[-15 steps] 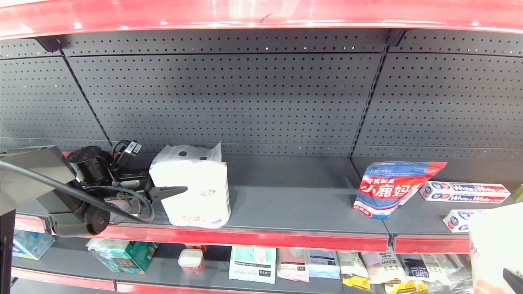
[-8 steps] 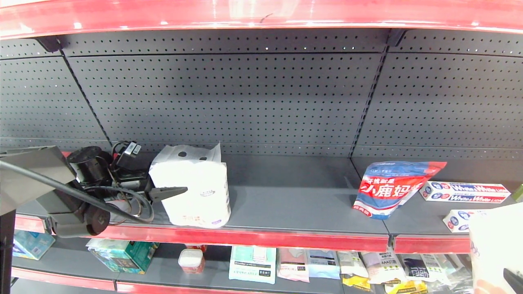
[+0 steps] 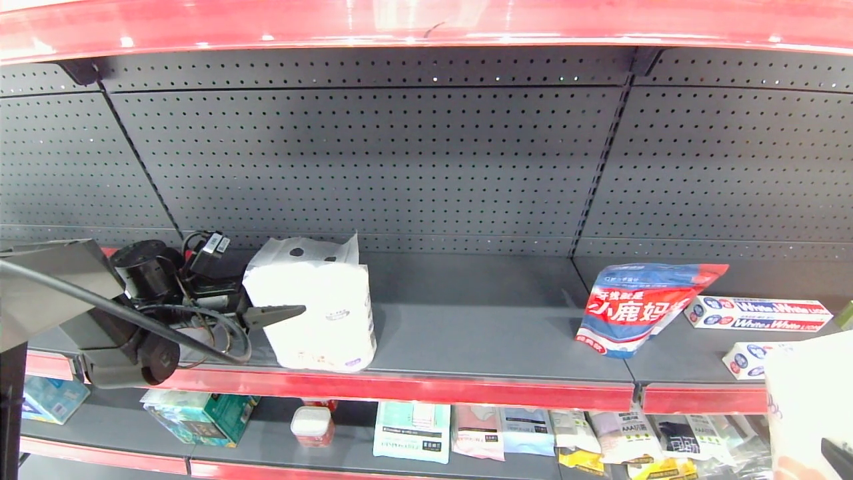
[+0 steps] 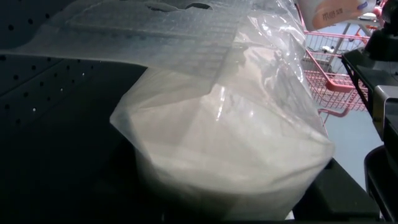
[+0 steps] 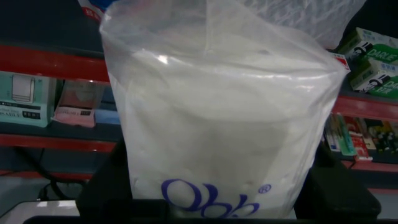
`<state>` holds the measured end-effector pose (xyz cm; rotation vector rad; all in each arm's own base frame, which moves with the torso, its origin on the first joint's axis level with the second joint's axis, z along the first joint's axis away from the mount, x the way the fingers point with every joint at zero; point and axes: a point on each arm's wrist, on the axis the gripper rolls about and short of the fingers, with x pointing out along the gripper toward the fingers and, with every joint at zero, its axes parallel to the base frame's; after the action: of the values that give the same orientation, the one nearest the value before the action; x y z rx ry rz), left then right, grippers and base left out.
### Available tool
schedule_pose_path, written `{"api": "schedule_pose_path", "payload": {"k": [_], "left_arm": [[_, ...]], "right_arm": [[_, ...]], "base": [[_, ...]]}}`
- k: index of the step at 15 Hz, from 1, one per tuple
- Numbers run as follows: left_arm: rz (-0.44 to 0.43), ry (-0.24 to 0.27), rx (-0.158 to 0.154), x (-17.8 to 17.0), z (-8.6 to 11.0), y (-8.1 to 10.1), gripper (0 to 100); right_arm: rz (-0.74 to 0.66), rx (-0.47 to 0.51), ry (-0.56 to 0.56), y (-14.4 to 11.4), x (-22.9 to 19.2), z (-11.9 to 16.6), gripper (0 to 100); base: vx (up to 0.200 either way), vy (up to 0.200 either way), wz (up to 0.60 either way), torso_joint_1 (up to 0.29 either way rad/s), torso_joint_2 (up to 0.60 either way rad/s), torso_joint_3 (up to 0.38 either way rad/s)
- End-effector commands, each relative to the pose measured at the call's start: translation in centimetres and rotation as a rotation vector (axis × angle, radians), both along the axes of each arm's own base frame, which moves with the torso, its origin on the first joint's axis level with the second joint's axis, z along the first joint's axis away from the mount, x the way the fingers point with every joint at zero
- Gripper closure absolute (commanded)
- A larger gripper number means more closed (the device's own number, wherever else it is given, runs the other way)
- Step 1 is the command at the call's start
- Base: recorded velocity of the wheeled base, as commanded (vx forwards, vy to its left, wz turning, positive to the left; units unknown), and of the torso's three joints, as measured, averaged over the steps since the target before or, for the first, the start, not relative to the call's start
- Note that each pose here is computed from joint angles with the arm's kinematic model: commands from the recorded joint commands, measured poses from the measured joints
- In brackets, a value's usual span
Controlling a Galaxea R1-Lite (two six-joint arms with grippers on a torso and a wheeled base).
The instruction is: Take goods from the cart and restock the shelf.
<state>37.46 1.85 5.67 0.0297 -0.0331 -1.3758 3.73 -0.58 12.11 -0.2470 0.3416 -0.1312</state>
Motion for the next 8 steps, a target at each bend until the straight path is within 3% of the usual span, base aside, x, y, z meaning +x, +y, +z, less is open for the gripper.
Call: {"api": "schedule_pose_path", "payload": {"k": [1, 8], "left_arm": [[0.001, 0.004, -0.001, 0.02, -0.10, 0.05, 100], [0.064, 0.023, -0.010, 0.13, -0.03, 0.20, 100]], "right_arm": [[0.001, 0.000, 0.000, 0.00, -0.01, -0.01, 100], [0.001, -0.001, 0.000, 0.02, -0.13, -0.21, 100]], "base": [[0.000, 0.000, 0.00, 0.000, 0.00, 0.000], [0.000, 0.000, 0.00, 0.000, 0.00, 0.000]]}}
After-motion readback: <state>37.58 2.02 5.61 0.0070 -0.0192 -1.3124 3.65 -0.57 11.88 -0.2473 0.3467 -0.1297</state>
